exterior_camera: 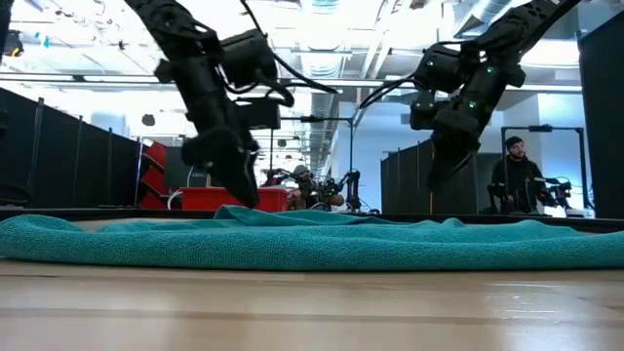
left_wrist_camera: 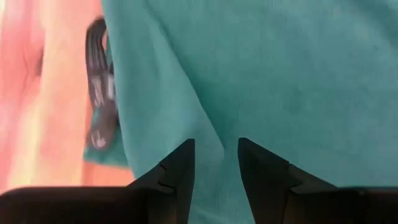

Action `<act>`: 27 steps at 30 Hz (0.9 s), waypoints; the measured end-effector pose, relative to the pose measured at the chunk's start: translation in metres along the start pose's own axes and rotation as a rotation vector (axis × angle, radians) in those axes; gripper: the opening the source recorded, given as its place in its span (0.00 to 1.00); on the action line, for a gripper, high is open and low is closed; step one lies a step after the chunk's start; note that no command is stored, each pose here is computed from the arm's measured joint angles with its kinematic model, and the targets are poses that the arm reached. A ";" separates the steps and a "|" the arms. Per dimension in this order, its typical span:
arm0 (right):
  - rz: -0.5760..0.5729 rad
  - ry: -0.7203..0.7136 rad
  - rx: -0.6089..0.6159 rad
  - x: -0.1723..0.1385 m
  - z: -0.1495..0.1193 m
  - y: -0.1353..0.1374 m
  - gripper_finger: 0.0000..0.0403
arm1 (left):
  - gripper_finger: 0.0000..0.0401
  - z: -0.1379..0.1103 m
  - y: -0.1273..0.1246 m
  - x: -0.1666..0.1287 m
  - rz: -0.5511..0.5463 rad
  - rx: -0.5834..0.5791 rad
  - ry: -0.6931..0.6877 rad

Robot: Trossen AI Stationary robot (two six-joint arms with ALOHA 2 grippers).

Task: Roll towel
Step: Roll the blue towel

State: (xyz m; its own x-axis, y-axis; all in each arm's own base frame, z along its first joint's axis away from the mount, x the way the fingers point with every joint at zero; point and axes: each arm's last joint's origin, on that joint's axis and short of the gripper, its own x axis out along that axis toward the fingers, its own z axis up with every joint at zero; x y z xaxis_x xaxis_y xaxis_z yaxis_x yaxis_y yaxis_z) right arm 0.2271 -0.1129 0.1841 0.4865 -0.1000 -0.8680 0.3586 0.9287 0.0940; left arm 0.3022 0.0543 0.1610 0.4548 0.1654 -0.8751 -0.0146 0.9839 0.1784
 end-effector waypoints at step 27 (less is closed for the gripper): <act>0.002 0.053 -0.001 0.000 -0.005 0.000 0.30 | 0.00 -0.007 0.046 -0.018 0.016 -0.110 -0.002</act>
State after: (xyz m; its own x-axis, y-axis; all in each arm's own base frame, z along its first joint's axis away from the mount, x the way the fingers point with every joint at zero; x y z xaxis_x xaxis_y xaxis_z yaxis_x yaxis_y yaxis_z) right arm 0.2229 -0.1109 0.1816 0.4440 -0.0787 -0.8926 0.3571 0.9292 0.0957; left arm 0.2869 0.0968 0.1811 0.4558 0.1807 -0.8715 -0.1196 0.9827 0.1412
